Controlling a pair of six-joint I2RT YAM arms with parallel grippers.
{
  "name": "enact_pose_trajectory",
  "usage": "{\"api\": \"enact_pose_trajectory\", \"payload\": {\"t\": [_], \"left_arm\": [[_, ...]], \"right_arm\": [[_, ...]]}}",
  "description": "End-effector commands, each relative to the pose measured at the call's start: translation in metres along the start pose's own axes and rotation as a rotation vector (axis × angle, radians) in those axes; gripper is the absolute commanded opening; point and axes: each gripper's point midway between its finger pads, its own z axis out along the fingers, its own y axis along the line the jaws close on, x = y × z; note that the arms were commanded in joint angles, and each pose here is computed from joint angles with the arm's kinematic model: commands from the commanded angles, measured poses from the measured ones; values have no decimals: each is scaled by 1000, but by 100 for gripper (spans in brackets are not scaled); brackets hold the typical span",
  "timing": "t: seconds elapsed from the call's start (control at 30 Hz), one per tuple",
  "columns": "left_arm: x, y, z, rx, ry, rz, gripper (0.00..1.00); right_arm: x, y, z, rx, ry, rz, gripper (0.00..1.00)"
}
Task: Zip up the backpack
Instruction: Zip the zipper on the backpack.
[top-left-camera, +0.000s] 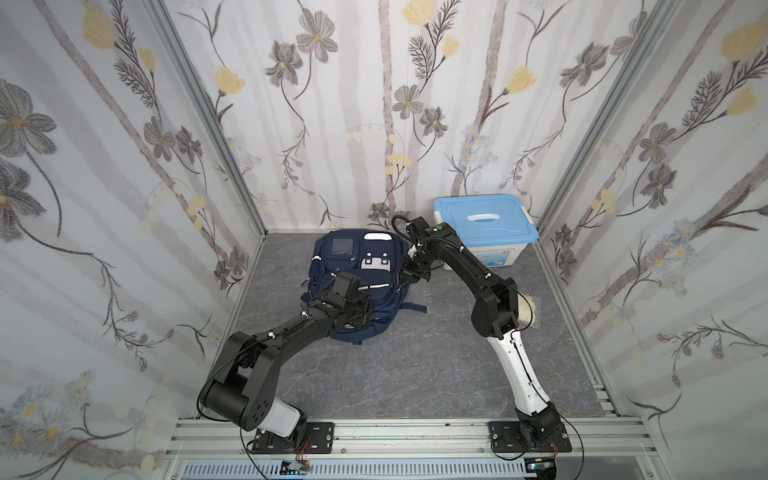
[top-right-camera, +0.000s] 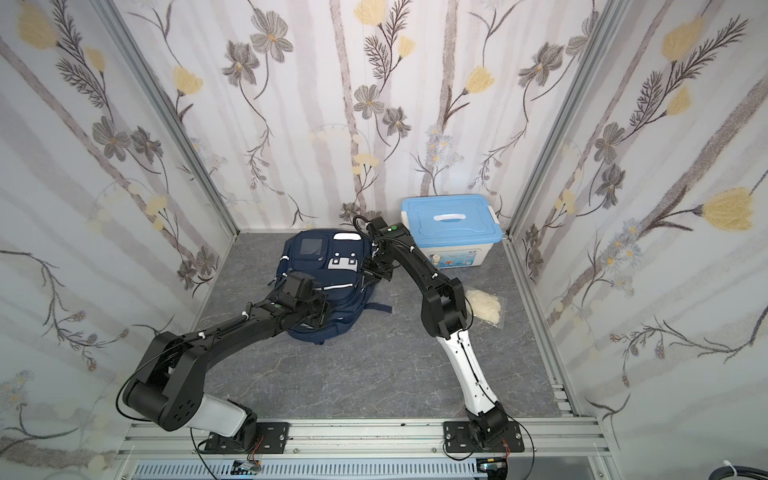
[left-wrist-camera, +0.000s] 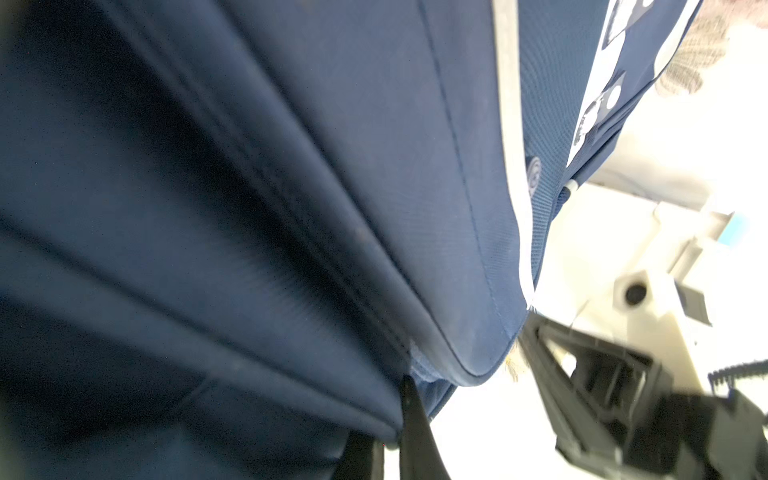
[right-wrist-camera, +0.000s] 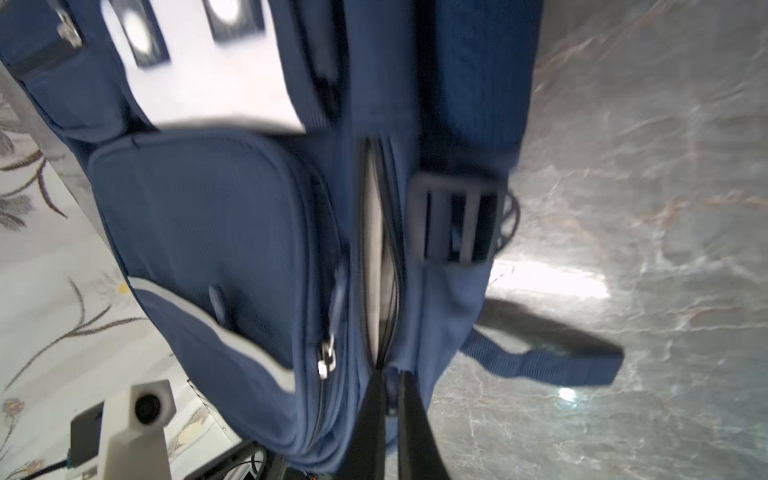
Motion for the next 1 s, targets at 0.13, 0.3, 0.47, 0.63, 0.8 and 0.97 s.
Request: {"api": "enact_pose_trajectory", "payload": {"t": [0.13,0.3,0.47,0.63,0.8,0.97], "left_arm": [[20,25,-7,-120,128,63,0],[30,29,-24,-142,171,97,0],[35,42,-42,-158,184,86,0],[40,30,-50,-158,198,125,0],[40,28,-46,-158,198,116,0],[33,-10,-31,-76,172,110,0]], "right_arm": [[-56,-26,-4,119,-191,-66,0],[-81,-51,-20,181,-272,-33,0],[-111,-64,-44,146,-350,9,0],[-117,-46,-54,61,-372,-17,0],[-105,-21,-58,-12,-344,-106,44],[-75,27,-98,-86,-380,-281,99]]}}
